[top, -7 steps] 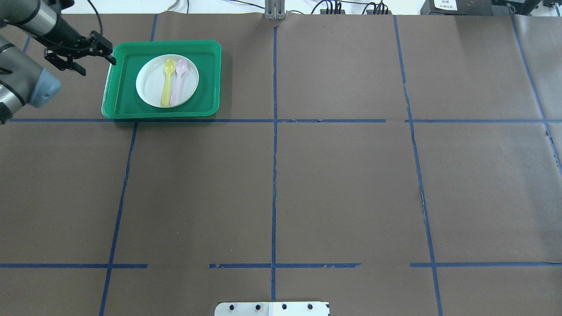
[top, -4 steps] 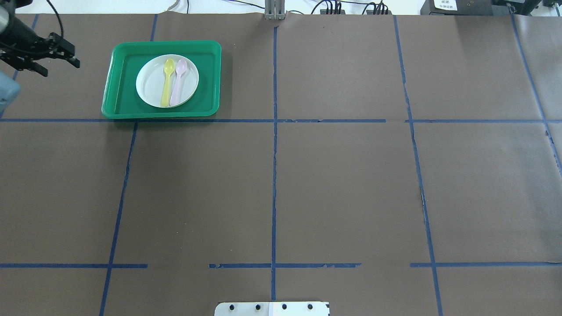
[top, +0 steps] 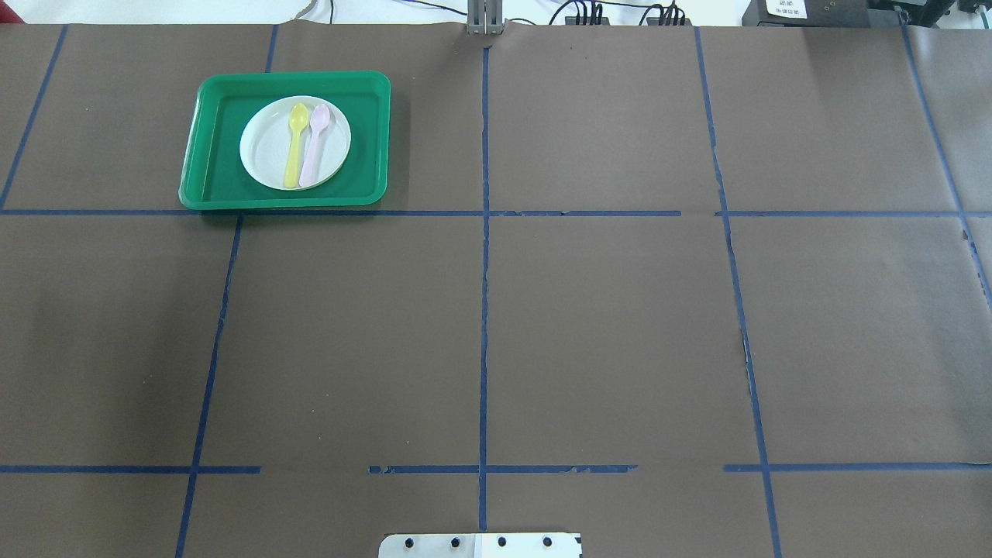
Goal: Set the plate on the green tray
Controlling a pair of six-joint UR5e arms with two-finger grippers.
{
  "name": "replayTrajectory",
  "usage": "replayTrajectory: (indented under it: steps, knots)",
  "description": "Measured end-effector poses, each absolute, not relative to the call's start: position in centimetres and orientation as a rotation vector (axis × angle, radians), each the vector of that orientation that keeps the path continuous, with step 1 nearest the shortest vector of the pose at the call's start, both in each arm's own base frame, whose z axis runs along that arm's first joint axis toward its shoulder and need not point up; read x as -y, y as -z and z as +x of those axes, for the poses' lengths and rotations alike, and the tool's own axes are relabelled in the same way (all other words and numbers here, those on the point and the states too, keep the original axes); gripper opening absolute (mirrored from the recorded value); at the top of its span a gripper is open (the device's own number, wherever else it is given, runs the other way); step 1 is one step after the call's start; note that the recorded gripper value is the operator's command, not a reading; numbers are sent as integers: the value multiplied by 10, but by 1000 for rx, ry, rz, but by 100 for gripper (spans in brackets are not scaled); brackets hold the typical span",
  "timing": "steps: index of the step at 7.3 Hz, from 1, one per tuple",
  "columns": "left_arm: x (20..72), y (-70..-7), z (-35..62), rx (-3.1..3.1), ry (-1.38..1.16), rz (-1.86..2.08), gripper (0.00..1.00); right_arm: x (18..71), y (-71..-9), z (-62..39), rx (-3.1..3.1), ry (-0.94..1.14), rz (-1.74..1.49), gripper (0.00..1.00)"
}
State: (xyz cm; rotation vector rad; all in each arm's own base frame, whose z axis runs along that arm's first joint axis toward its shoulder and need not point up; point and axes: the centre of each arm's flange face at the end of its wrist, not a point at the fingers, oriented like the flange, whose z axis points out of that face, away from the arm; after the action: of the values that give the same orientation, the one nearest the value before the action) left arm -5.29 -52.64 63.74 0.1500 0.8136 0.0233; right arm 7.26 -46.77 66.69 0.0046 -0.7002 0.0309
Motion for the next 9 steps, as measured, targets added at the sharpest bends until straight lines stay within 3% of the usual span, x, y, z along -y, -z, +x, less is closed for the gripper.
replayTrajectory:
  steps: [2,9]
  knots:
    - [479,-672,-83,-804,-29,133,100,468,-667,73,700,-31,5,100]
    - [466,-644,-94,-741,-84,139,100,468,-667,73,701,-31,4,100]
